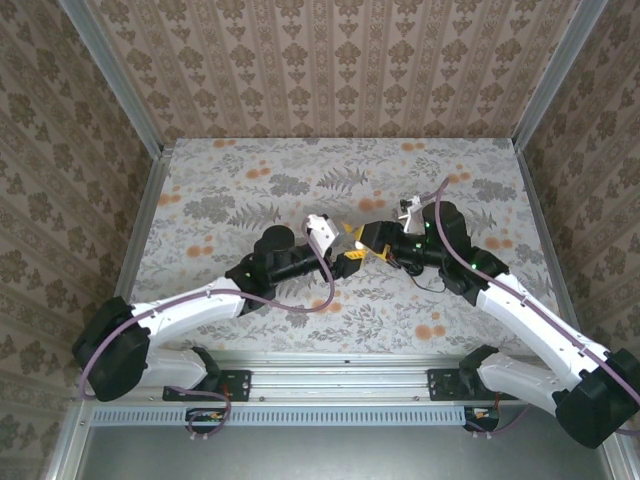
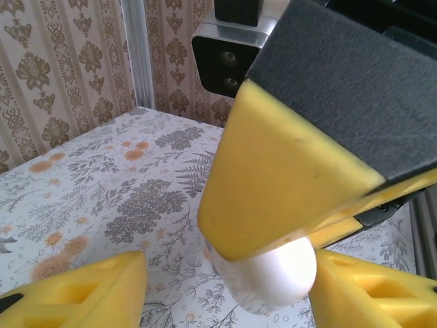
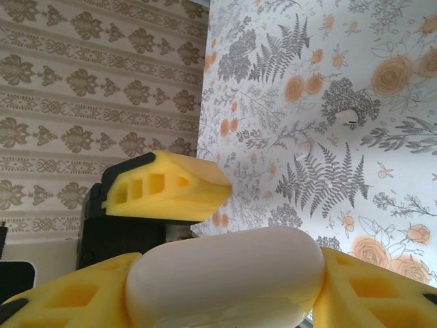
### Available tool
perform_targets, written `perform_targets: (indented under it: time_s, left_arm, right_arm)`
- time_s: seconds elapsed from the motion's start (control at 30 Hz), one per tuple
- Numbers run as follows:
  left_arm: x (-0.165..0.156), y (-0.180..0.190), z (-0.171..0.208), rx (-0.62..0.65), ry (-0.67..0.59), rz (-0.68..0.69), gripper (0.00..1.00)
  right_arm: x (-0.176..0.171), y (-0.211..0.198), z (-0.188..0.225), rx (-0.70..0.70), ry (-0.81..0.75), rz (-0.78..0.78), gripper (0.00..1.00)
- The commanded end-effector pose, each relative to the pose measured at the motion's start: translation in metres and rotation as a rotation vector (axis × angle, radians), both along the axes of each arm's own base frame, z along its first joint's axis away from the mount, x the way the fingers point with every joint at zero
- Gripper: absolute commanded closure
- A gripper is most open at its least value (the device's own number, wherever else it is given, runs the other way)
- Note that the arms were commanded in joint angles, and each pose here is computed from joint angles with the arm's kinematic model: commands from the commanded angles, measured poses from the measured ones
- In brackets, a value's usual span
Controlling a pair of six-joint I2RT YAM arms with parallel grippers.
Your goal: Insert wireless bluetooth earbuds into charging case
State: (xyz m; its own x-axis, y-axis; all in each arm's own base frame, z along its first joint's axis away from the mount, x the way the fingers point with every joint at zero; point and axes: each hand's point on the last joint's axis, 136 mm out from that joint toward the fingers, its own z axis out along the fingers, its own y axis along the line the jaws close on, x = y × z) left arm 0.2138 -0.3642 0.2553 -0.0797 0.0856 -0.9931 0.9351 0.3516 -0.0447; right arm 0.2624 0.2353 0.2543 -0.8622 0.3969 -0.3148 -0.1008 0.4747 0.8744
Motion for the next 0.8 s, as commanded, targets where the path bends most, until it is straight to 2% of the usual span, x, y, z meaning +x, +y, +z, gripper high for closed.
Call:
perform_targets:
  time_s: [0.0, 0.1, 0.3, 0.4, 0.57, 0.63, 0.77]
  left_arm:
    - [-0.005, -0.006, 0.016, -0.061, 0.001, -0.030, 0.42]
    - [-0.005, -0.008, 0.019, -0.071, 0.003, -0.039, 0.48]
    - [-0.009, -0.008, 0.026, -0.095, 0.007, -0.057, 0.68]
    - [-0.013, -0.007, 0.029, -0.099, 0.007, -0.071, 0.75]
    - [-0.019, 0.001, 0.028, -0.097, 0.015, -0.096, 0.79]
    - [-0.022, 0.006, 0.029, -0.112, 0.024, -0.125, 0.80]
    - [-0.029, 0.014, 0.035, -0.141, 0.038, -0.197, 0.80]
  right_arm:
    - [0.000, 0.004, 0.007, 0.023, -0.023, -0.007, 0.49]
    - [-0.001, 0.005, 0.007, 0.023, -0.023, -0.004, 0.49]
    - [-0.003, 0.006, 0.005, 0.006, -0.029, -0.003, 0.49]
    - [-0.005, 0.005, 0.003, -0.014, -0.041, 0.007, 0.46]
    - [-0.007, -0.011, 0.017, -0.089, -0.205, 0.042, 0.25]
    - [-0.008, -0.020, 0.025, -0.097, -0.298, 0.085, 0.21]
    - [-0.004, -0.039, 0.038, -0.091, -0.416, 0.164, 0.22]
